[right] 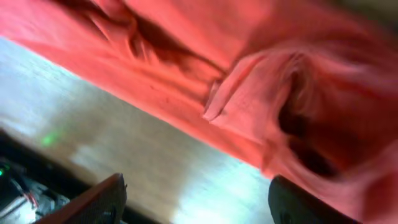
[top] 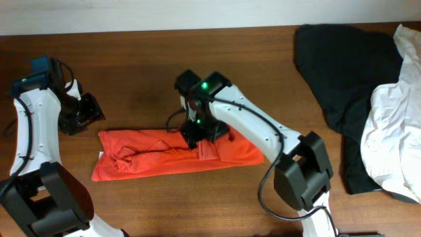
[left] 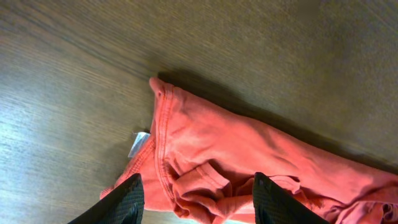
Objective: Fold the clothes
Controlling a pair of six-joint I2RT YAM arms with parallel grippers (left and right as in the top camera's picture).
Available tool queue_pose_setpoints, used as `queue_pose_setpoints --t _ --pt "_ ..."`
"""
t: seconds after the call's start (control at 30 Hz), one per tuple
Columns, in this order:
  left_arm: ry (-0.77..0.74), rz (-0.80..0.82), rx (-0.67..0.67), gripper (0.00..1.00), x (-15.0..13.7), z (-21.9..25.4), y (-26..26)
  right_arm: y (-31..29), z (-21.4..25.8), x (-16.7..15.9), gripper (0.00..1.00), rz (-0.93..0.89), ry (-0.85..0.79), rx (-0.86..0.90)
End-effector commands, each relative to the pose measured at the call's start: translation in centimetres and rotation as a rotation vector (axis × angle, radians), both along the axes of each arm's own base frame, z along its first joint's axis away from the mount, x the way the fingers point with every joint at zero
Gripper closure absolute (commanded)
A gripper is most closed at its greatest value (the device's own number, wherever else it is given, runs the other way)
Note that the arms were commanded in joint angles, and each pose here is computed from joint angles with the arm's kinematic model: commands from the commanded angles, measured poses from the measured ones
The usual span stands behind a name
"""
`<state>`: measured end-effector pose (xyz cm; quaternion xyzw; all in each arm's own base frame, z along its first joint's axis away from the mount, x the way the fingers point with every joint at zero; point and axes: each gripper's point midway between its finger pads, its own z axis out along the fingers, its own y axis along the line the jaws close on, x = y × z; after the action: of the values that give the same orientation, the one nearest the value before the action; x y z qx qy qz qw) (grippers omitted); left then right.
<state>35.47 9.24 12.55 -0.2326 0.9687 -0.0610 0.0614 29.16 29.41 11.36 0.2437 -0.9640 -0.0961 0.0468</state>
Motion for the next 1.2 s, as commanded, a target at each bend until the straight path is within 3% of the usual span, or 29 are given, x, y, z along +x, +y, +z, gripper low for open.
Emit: queue_pose_setpoints --t 0.0,0.07,0.13,0.33,0.5,0.67,0.9,1.03,1.17 --pt "0.008 0.008 -0.007 0.44 -0.2 -0.2 -0.1 -3.8 6.6 4.3 0.23 -0.085 -0.265 -0.121" --pt "0.007 0.008 -0.007 0.44 -0.2 -0.2 -0.1 -6.1 7.6 4.7 0.27 -0.11 -0.293 -0.197" --pt "0.007 0.008 -0.006 0.44 -0.2 -0.2 -0.1 -7.4 6.8 4.4 0.39 -0.171 -0.245 -0.235" --pt "0.007 0.008 -0.006 0.44 -0.2 -0.2 -0.1 -9.1 1.3 2.8 0.66 -0.296 -0.124 -0.326" --pt "0.007 0.008 -0.006 0.44 -0.2 -0.2 -0.1 -7.5 -4.7 1.3 0.67 -0.29 -0.031 -0.245" --pt "0.007 0.008 -0.007 0.44 -0.2 -0.2 -0.1 0.2 -7.6 0.2 0.69 -0.135 0.048 0.165" --pt "0.018 0.008 -0.01 0.44 -0.4 -0.2 -0.2 0.6 -8.0 1.2 0.67 -0.121 -0.024 0.161" --pt "0.018 0.008 -0.01 0.44 -0.4 -0.2 -0.2 0.7 -4.5 1.8 0.62 -0.077 -0.051 0.189" --pt "0.022 0.008 -0.011 0.44 -0.5 -0.2 -0.2 -1.2 3.2 5.5 0.52 -0.118 -0.243 0.151"
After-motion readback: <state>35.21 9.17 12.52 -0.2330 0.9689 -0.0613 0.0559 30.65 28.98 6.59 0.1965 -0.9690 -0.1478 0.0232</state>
